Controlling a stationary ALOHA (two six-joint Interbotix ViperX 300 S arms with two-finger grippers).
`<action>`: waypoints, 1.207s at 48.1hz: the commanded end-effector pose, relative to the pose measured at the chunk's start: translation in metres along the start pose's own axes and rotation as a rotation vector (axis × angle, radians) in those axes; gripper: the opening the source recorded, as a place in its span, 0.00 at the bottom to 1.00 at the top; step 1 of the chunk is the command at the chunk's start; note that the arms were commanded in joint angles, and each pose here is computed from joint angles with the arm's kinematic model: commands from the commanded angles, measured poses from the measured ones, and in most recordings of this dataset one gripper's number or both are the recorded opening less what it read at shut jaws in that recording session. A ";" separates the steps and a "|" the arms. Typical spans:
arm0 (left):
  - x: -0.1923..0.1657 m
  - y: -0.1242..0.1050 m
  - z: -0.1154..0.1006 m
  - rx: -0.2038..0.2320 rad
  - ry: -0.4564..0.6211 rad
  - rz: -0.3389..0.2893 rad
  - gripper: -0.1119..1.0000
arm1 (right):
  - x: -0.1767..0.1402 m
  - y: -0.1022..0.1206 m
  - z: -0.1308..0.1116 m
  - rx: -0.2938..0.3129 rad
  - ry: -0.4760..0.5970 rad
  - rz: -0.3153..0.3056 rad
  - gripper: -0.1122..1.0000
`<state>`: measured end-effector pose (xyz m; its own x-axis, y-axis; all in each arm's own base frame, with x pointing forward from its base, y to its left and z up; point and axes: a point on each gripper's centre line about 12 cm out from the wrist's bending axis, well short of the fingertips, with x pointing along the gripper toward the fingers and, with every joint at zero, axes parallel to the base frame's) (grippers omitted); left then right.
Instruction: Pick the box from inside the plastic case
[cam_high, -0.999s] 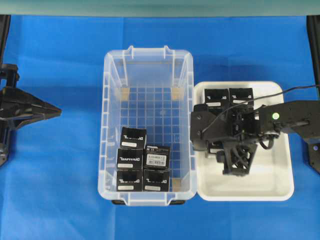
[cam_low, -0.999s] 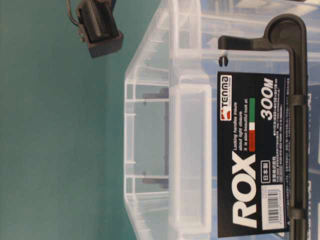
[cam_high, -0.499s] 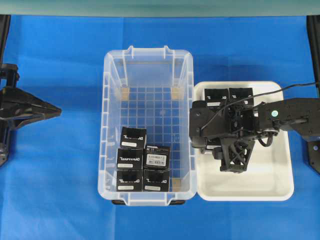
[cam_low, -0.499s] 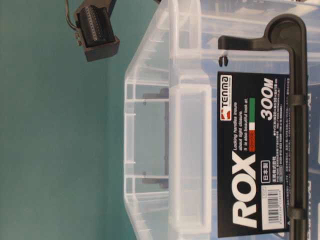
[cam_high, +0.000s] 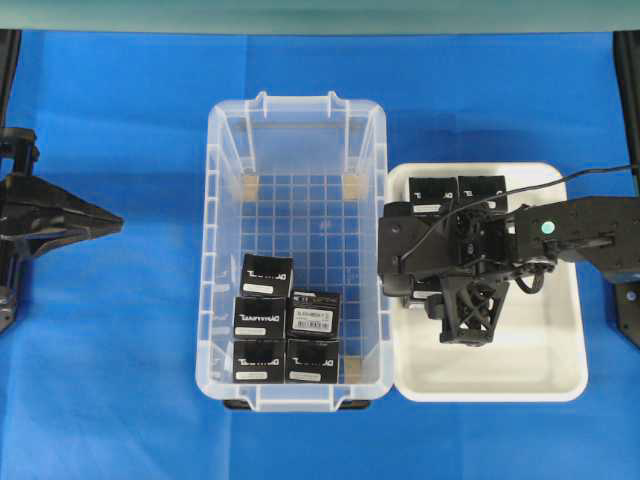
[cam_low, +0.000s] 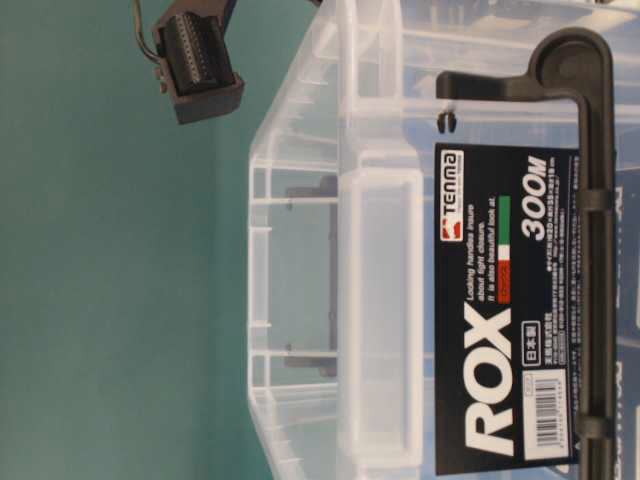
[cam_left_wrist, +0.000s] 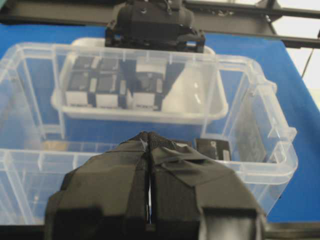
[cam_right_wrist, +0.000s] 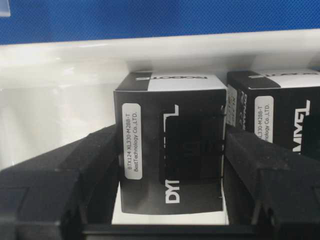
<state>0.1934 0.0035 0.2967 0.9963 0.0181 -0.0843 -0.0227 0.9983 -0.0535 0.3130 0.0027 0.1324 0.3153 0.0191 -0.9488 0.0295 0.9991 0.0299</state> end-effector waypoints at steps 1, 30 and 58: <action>0.001 0.000 0.012 0.000 -0.029 0.000 0.06 | -0.001 0.001 0.005 0.004 -0.015 0.003 0.66; 0.001 -0.001 0.014 0.002 -0.035 -0.002 0.06 | -0.092 -0.009 0.032 0.043 -0.306 -0.002 0.96; 0.000 -0.002 0.015 0.002 -0.035 -0.010 0.06 | -0.245 -0.011 -0.013 0.051 -1.043 -0.002 0.96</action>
<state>0.1929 0.0026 0.2999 0.9971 0.0136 -0.0751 -0.0179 0.9982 -0.0566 0.2331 -0.0134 0.3464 0.9562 -0.0493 -0.2886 0.0709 0.9954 0.0646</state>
